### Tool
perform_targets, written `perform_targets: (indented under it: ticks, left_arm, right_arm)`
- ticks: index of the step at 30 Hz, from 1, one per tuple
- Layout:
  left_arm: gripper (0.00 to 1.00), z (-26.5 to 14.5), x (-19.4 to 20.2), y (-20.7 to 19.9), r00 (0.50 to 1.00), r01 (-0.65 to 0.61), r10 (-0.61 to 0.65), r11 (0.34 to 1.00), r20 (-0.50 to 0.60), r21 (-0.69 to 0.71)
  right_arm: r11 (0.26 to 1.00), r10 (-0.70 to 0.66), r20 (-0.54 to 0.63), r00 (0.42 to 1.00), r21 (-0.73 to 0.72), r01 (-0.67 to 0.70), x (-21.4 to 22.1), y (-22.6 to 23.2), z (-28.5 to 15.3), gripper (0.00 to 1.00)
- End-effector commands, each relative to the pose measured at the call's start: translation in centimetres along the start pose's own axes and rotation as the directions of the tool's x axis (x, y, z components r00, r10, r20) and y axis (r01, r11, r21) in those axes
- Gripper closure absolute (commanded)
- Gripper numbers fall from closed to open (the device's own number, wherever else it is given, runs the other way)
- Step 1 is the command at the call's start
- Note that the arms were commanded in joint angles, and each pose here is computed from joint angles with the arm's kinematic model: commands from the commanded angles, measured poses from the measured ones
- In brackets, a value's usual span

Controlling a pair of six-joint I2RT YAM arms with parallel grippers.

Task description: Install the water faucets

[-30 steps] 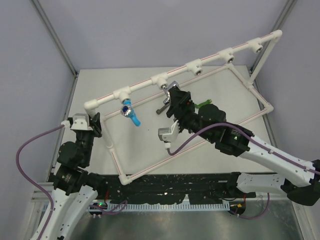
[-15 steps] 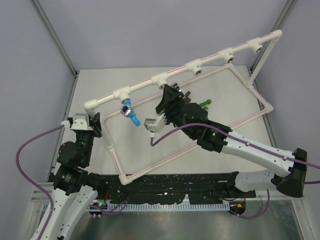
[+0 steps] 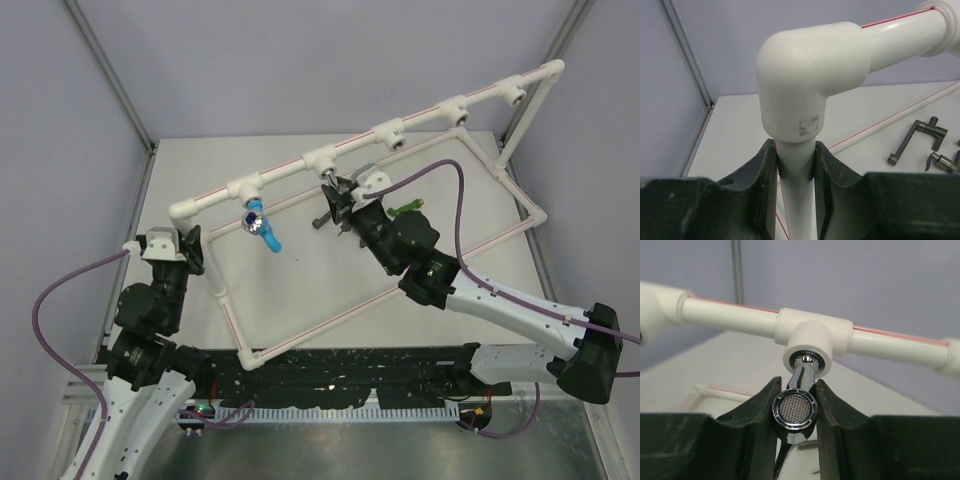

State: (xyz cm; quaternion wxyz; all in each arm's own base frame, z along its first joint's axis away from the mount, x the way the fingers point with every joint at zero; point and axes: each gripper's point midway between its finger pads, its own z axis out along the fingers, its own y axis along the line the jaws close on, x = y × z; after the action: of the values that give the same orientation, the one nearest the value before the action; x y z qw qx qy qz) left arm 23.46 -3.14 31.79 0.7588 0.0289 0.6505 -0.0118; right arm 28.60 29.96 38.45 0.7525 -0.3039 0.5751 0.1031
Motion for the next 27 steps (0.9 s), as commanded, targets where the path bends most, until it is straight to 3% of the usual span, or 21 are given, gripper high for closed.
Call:
perform_targets:
  ticks: [1,4,5,6,8,9,11,13,15,16,17,18,19,20,21,22,23,24,25,27]
  left_arm:
    - [1.0,-0.2,1.5,0.1,0.997,-0.05,0.051,0.999,-0.05,0.004]
    - [1.0,-0.2,1.4,0.2,0.998,-0.047,0.047,0.999,-0.049,0.002]
    - [1.0,-0.2,1.4,0.2,0.998,-0.046,0.046,0.999,-0.047,0.003]
    - [1.0,-0.3,1.3,0.2,0.998,-0.046,0.046,0.999,-0.045,0.001]
    - [1.0,-0.3,1.2,0.2,0.998,-0.047,0.047,0.999,-0.043,0.001]
    - [1.0,-0.3,1.3,0.2,0.998,-0.046,0.046,0.999,-0.045,0.0]
    - [1.0,-0.3,1.3,0.3,0.998,-0.047,0.047,0.999,-0.045,-0.002]
    - [1.0,-0.2,1.4,0.2,0.998,-0.048,0.048,0.999,-0.048,-0.001]
    - [1.0,-0.2,1.5,0.3,0.997,-0.052,0.052,0.999,-0.051,-0.004]
    - [1.0,-0.2,1.4,0.2,0.997,-0.052,0.052,0.999,-0.051,-0.002]
    - [1.0,-0.1,1.5,0.3,0.997,-0.051,0.051,0.999,-0.053,-0.004]
    - [1.0,-0.1,1.5,0.2,0.997,-0.051,0.05,0.999,-0.055,-0.002]
    - [1.0,-0.1,1.5,0.2,0.997,-0.051,0.05,0.999,-0.055,-0.002]
    - [1.0,-0.1,1.6,0.2,0.997,-0.052,0.052,0.999,-0.055,0.0]
    - [1.0,-0.1,1.5,0.2,0.997,-0.052,0.051,0.999,-0.054,0.0]
    - [1.0,-0.1,1.5,0.2,0.997,-0.05,0.05,0.999,-0.055,0.001]
    - [1.0,-0.1,1.6,0.1,0.997,-0.052,0.052,0.999,-0.056,0.003]
    - [1.0,-0.1,1.6,0.1,0.997,-0.051,0.051,0.999,-0.057,0.005]
    - [1.0,-0.1,1.6,0.1,0.997,-0.053,0.053,0.999,-0.057,0.006]
    - [1.0,-0.1,1.6,0.1,0.997,-0.05,0.051,0.999,-0.06,0.006]
  right_arm:
    - [0.433,0.869,0.307,0.388,-0.089,-0.897,-5.6,-1.8,-1.4,0.95]
    - [0.076,0.912,0.408,0.029,-0.098,-0.992,-3.4,-3.6,-2.1,0.93]
    - [0.018,0.902,0.431,-0.03,-0.106,-0.994,-3.1,-4.1,-2.3,0.93]
    - [-0.088,0.881,0.455,-0.131,-0.115,-0.989,-2.3,-4.6,-2.5,0.92]
    - [-0.148,0.856,0.482,-0.186,-0.116,-0.982,-1.6,-5.2,-2.8,0.82]
    - [-0.145,0.853,0.489,-0.186,-0.121,-0.982,-1.8,-5.4,-3.0,0.8]
    - [-0.054,0.863,0.493,-0.108,-0.122,-0.991,-2.3,-5.6,-3.5,0.6]
    - [0.087,0.862,0.506,0.022,-0.106,-0.991,-3.0,-6.0,-4.2,0.46]
    - [0.269,0.85,0.487,0.201,-0.074,-0.96,-3.9,-5.9,-4.5,0.37]
    - [0.4,0.812,0.472,0.344,-0.019,-0.917,-3.8,-5.9,-4.9,0.34]
    - [0.47,0.792,0.451,0.412,-0.02,-0.882,-4.5,-5.7,-4.9,0.31]
    - [0.613,0.708,0.419,0.568,0.034,-0.789,-4.3,-5.7,-5.3,0.31]
    - [0.702,0.648,0.395,0.651,0.022,-0.712,-5.3,-5.4,-5.3,0.3]
    - [0.818,0.524,0.341,0.78,0.053,-0.573,-4.8,-5.1,-5.5,0.3]
    - [0.922,0.349,0.339,0.874,0.042,-0.385,-6.1,-5.1,-5.7,0.3]
    - [0.962,0.254,0.279,0.926,0.025,-0.272,-5.4,-4.4,-5.8,0.3]
    - [0.996,0.087,0.3,0.95,0.004,-0.092,-7.1,-4.5,-6.0,0.29]
    - [0.999,-0.031,0.234,0.972,-0.032,0.039,-6.0,-3.7,-5.9,0.29]
    - [0.976,-0.194,0.25,0.948,-0.051,0.213,-7.0,-3.7,-6.1,0.29]
    - [0.907,-0.378,0.232,0.896,-0.102,0.409,-6.8,-3.3,-6.3,0.29]
